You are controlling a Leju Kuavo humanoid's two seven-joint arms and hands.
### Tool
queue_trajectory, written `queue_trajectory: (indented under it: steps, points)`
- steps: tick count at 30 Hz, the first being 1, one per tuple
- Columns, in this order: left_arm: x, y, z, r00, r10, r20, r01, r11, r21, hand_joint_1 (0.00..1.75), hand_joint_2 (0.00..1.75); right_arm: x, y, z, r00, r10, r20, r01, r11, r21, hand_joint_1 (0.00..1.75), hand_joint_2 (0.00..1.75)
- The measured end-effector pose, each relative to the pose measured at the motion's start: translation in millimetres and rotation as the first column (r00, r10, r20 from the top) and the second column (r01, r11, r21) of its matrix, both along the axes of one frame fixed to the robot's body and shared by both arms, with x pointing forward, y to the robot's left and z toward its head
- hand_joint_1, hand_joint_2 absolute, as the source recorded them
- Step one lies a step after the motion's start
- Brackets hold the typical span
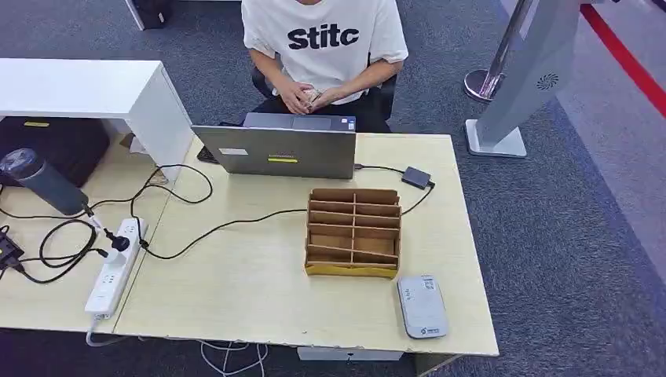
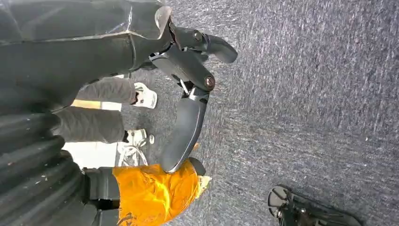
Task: Pass the card to the sensor for recognition and then transmit it.
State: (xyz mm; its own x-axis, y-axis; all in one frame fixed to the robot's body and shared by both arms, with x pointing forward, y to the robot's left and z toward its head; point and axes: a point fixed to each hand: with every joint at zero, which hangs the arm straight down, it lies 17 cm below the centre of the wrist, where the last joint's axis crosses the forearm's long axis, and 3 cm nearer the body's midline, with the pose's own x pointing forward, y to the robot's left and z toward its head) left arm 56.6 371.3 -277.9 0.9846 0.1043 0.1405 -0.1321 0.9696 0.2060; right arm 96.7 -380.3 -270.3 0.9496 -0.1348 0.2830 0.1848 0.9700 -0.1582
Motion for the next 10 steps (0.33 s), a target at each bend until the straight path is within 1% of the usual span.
queue_trajectory:
  steps: [1,2,3,4,5,6,8,9,10]
  points:
    - [-0.1,-1.1,-0.1,1.0,-0.001,0.0,0.001,1.0,-0.002,1.47,1.75,1.1,1.0,0.1,1.0,0.009,0.001,-0.009,1.0,0.003,1.61,1.75]
    - [-0.1,-1.9,-0.2,1.0,-0.001,0.0,0.001,1.0,-0.006,1.47,1.75,0.7,1.7,-0.1,1.0,0.015,-0.004,-0.015,1.0,0.005,1.61,1.75]
    - [-0.2,-3.2,-0.3,1.0,-0.001,0.0,0.001,1.0,-0.01,1.47,1.75,-1.4,2.6,-0.7,1.0,0.016,-0.017,-0.016,1.0,0.009,1.55,1.75]
    - [-0.4,-3.9,-0.4,1.0,-0.001,-0.001,0.001,1.0,-0.012,1.52,1.75,-5.0,3.3,-1.7,0.999,0.017,-0.038,-0.016,1.0,0.012,1.54,1.75]
    - [-0.4,-4.4,-0.4,1.0,-0.001,-0.001,0.001,1.0,-0.014,1.52,1.75,-9.0,4.1,-2.7,0.998,0.019,-0.06,-0.018,1.0,0.015,1.54,1.75]
    - [-0.4,-5.2,-0.5,1.0,-0.002,-0.001,0.002,1.0,-0.016,1.66,1.75,-13.7,4.8,-3.7,0.996,0.02,-0.085,-0.019,1.0,0.019,1.55,1.75]
    - [-0.6,-6.3,-0.6,1.0,-0.005,-0.002,0.005,1.0,-0.018,1.66,1.75,-21.8,8.2,-5.4,0.992,0.02,-0.128,-0.017,0.999,0.028,1.55,1.75]
    - [-0.6,-6.6,-0.7,1.0,-0.006,-0.002,0.006,1.0,-0.018,1.75,1.75,-25.1,10.2,-6.1,0.989,0.022,-0.143,-0.017,0.999,0.033,1.54,1.75]
    - [-0.7,-7.0,-0.7,1.0,-0.008,-0.003,0.008,1.0,-0.019,1.75,1.75,-28.1,12.1,-6.7,0.987,0.022,-0.158,-0.017,0.999,0.037,1.54,1.75]
